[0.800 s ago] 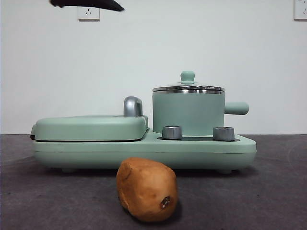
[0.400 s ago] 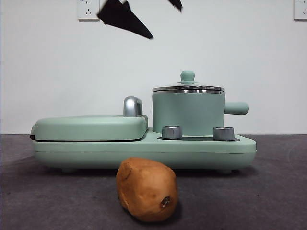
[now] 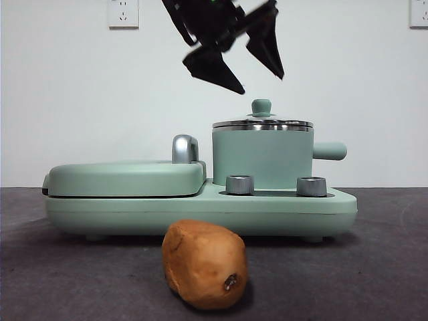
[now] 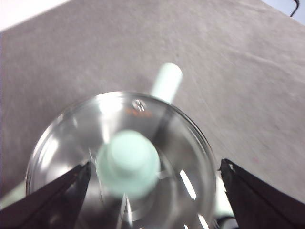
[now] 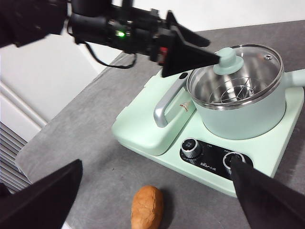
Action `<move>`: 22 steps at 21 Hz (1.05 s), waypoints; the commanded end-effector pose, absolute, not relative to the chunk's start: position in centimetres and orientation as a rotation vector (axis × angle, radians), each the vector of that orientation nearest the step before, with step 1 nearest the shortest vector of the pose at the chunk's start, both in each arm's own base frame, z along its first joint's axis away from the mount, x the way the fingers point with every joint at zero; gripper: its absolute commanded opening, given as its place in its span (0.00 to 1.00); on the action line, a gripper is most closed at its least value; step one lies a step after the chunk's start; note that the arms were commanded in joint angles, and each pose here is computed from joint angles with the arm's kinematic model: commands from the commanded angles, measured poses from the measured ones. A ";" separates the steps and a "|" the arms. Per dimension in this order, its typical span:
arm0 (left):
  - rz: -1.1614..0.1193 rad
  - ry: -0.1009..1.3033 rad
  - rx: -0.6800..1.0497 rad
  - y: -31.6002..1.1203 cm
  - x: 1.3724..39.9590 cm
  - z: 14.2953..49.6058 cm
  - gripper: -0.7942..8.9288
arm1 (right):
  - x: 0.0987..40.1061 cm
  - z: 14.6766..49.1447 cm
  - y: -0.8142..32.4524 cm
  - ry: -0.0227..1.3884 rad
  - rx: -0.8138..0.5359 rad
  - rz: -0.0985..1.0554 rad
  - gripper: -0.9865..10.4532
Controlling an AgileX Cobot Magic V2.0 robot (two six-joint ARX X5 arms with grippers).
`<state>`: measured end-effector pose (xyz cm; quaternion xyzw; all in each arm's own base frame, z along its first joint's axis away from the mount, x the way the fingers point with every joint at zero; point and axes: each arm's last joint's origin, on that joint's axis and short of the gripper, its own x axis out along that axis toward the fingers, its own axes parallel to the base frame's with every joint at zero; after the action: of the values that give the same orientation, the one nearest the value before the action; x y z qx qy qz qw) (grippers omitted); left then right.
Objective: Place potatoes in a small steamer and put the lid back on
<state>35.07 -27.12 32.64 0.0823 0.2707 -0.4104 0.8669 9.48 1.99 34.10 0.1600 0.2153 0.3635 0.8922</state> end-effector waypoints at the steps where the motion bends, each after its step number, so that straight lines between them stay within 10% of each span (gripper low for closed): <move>1: -0.849 0.514 0.182 -28.1 35.9 32.4 0.53 | 9.5 34.6 2.0 0.432 0.324 0.759 0.52; 13: -0.795 0.585 0.124 -29.2 37.3 29.3 0.51 | 9.5 34.6 2.0 0.431 0.321 0.757 0.52; 22: -0.780 0.580 0.151 -29.2 37.3 29.2 0.17 | 9.5 34.6 2.0 0.431 0.321 0.752 0.52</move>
<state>37.12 -28.59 29.57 0.0724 0.2773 -0.3717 0.8830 9.48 1.99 34.10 0.1597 0.2153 0.3621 0.8928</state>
